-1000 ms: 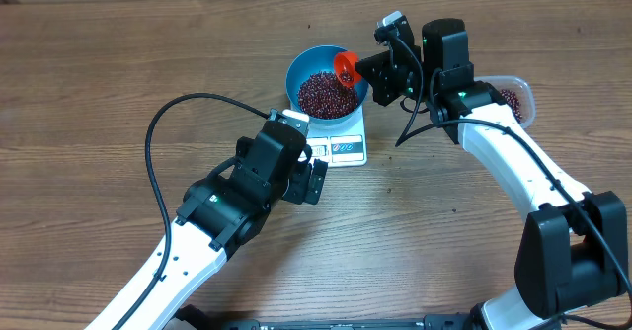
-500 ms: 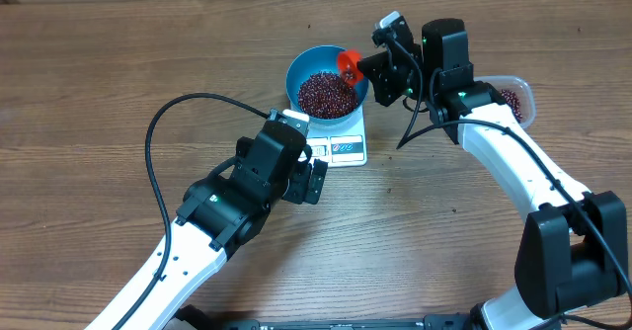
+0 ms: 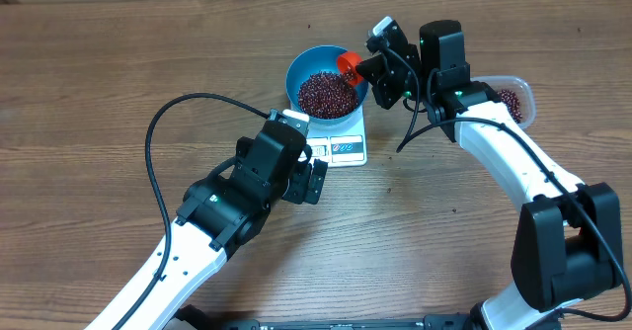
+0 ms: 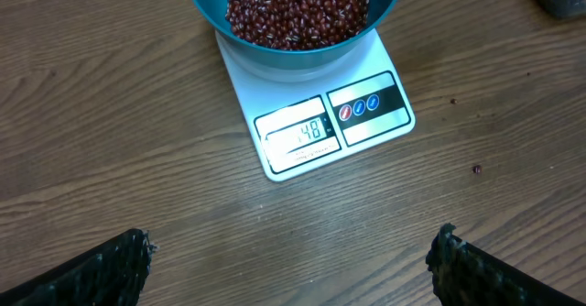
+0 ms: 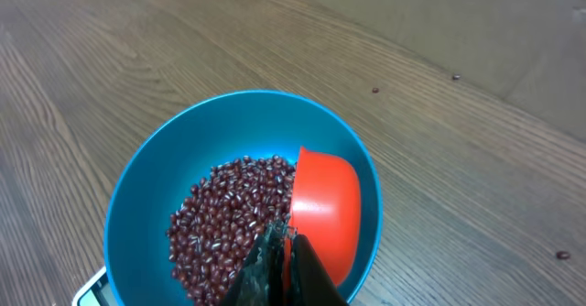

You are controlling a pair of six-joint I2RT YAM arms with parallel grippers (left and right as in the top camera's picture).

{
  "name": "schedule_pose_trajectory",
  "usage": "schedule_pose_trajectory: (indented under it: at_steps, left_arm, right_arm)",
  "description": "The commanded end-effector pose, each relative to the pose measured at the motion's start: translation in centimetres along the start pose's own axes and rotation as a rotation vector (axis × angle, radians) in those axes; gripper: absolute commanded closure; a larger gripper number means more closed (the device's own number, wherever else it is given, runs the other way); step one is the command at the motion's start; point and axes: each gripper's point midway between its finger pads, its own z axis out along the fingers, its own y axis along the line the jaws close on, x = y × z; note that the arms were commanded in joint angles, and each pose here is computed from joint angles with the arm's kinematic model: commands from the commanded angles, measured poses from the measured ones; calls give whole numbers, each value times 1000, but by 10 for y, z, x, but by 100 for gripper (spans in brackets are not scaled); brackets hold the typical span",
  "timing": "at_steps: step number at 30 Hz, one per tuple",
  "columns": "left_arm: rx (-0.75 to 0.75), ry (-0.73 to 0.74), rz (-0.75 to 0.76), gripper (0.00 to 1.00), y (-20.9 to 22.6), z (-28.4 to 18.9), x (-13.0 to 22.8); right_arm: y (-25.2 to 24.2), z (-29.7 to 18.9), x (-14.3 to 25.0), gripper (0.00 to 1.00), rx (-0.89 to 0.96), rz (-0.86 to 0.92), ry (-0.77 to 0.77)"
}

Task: Scoop item into bowl and weigh 150g on scale

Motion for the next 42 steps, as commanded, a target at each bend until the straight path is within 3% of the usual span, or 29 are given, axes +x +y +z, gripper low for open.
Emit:
schedule_pose_trajectory:
  at_steps: [1, 11, 18, 22, 42]
  left_arm:
    - [-11, -5, -11, 0, 1, 0, 0]
    - [-10, -5, -11, 0, 1, 0, 0]
    - [-11, -5, -11, 0, 1, 0, 0]
    - [-11, -5, -11, 0, 1, 0, 0]
    - [-11, -5, -11, 0, 1, 0, 0]
  right_arm:
    - [-6, 1, -1, 96, 35, -57, 2]
    - [-15, 0, 2, 96, 75, 39, 14]
    - [-2, 1, -8, 96, 3, 93, -31]
    - [-15, 0, -5, 96, 70, 61, -17]
    - [-9, -1, -4, 96, 18, 127, -21]
